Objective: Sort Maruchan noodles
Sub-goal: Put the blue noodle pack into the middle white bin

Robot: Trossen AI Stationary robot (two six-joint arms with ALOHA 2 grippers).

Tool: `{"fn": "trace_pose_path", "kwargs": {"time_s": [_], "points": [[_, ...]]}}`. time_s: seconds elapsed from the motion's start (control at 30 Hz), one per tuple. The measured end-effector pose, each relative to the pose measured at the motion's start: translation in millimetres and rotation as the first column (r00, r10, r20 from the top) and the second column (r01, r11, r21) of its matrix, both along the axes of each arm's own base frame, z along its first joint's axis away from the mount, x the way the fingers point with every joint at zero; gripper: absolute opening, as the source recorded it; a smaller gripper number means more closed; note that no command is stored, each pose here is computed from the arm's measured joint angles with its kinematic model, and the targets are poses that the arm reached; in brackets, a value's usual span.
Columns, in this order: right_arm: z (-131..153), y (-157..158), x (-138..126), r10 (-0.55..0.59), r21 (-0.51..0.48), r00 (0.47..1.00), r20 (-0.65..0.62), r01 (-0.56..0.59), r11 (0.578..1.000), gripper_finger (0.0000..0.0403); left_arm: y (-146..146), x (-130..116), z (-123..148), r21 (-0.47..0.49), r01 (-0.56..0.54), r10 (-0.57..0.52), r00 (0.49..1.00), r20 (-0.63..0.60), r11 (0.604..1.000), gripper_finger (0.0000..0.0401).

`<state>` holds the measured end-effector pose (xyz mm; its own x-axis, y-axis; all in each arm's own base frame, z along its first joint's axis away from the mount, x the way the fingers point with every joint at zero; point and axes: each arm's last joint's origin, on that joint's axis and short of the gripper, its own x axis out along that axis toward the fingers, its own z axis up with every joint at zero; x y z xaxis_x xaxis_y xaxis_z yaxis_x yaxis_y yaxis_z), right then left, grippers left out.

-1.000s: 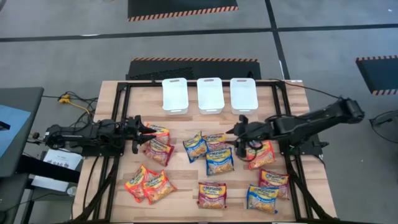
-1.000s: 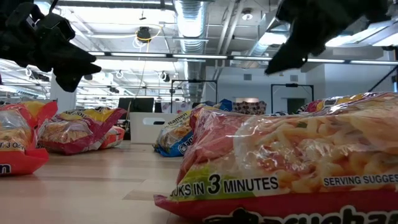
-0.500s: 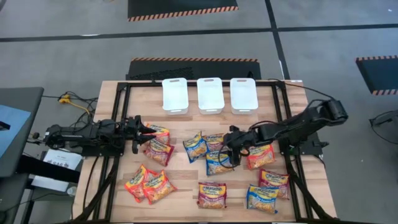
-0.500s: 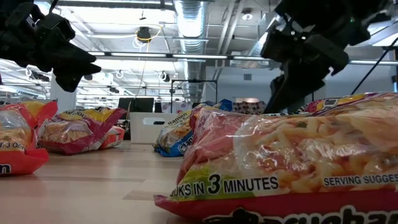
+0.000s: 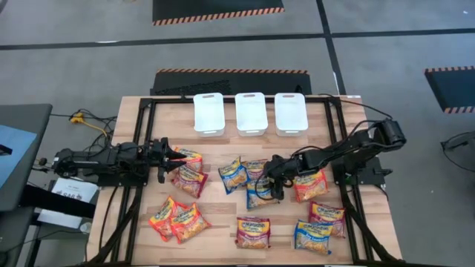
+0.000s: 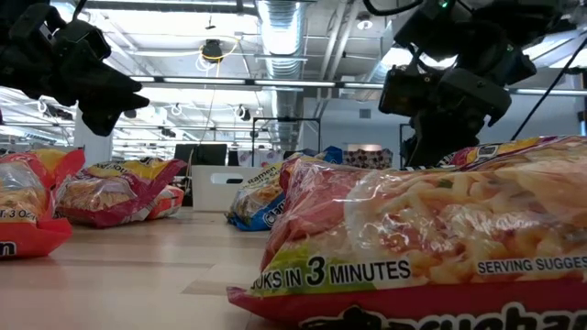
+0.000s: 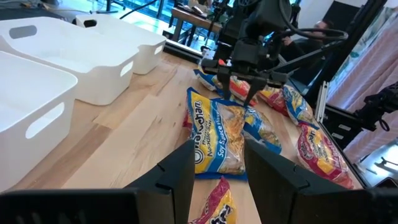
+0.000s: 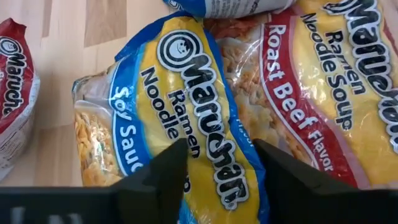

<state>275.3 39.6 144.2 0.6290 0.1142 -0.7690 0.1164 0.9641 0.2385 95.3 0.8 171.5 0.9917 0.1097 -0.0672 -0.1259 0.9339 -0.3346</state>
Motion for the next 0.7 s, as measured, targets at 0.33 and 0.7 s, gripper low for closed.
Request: {"fn": "trace_pose_path", "kwargs": {"time_s": [0.33, 0.7], "points": [[2, 1, -1, 0.018, 0.019, 1.000, -0.003, -0.018, 1.000, 0.0012, 0, 0, 0, 0.007, 0.000, 0.000, 1.000, -0.001, 1.000, 0.0126], [18, 15, 4, 0.063, 0.005, 0.995, -0.080, -0.063, 0.998, 0.0005, 0, 0, 0, -0.001, -0.001, 0.001, 1.000, -0.001, 1.000, 0.0126]]}}
